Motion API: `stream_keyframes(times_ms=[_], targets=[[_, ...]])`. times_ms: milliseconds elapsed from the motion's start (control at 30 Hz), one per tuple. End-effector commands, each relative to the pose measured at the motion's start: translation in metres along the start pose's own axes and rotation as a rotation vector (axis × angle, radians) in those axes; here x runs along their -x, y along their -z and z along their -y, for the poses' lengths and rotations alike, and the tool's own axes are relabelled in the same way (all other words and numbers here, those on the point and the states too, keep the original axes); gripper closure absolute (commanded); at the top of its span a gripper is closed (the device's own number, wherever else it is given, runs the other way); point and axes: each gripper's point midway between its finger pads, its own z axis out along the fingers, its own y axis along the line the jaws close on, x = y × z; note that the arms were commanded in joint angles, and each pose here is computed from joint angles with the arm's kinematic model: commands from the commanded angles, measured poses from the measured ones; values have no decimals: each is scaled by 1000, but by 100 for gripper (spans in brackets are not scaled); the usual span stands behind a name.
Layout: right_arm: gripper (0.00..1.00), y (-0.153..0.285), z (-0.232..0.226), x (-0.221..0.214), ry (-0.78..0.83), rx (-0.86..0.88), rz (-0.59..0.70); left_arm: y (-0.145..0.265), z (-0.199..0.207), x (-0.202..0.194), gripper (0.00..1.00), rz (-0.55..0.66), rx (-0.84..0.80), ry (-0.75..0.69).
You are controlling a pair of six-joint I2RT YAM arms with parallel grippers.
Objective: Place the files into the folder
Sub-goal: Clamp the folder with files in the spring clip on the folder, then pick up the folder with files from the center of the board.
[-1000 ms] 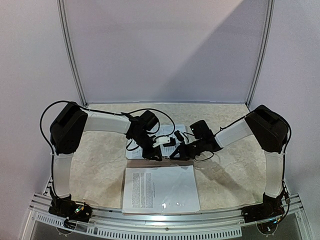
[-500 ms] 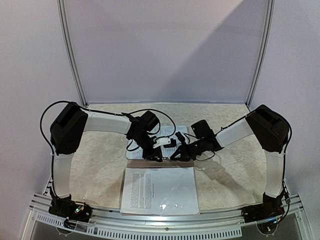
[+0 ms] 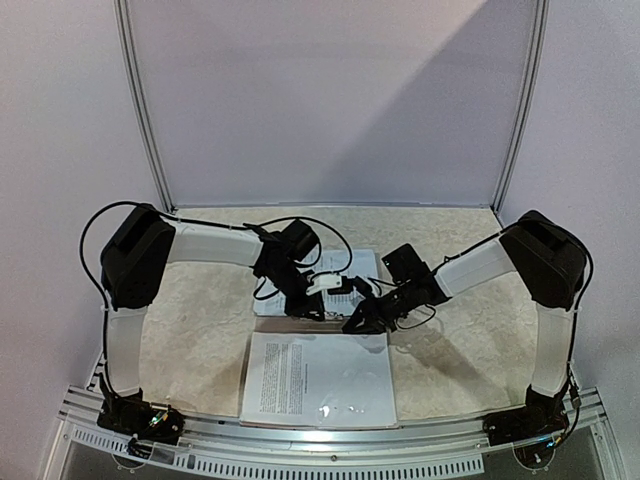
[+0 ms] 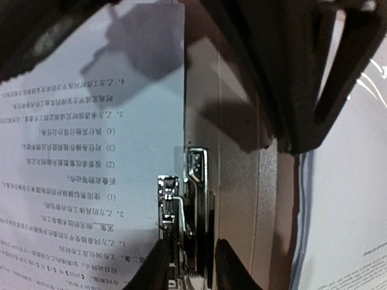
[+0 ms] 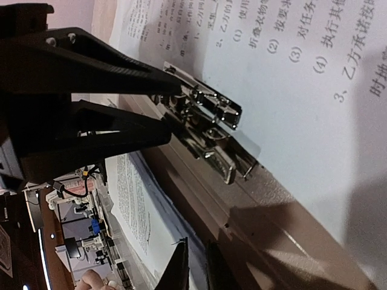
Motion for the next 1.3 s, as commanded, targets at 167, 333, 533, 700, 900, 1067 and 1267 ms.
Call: stream_keyframes(times_ms=[167,333,533,700,900,1067,1267], targets=[[79,68,-14,22,85,-189,130,27,10,3,67,-70,-64,-101],[72,107,-5,24,188,-401,150,72,22,1,66,-86,-83,-169],[66,111,-28,38,578,-434,154,108,53,-77,65,-192,-190,-78],[61,67,-72,51,1033,-411,143,128,101,-133,60,-233,-312,11],[59,-4,-93,70,1191,-404,68,138,125,-154,59,-222,-220,38],[58,-55,-66,76,1205,-476,-41,138,138,-163,59,-211,-191,55],[60,-74,-44,79,1212,-554,-69,131,140,-171,59,-225,-187,97]])
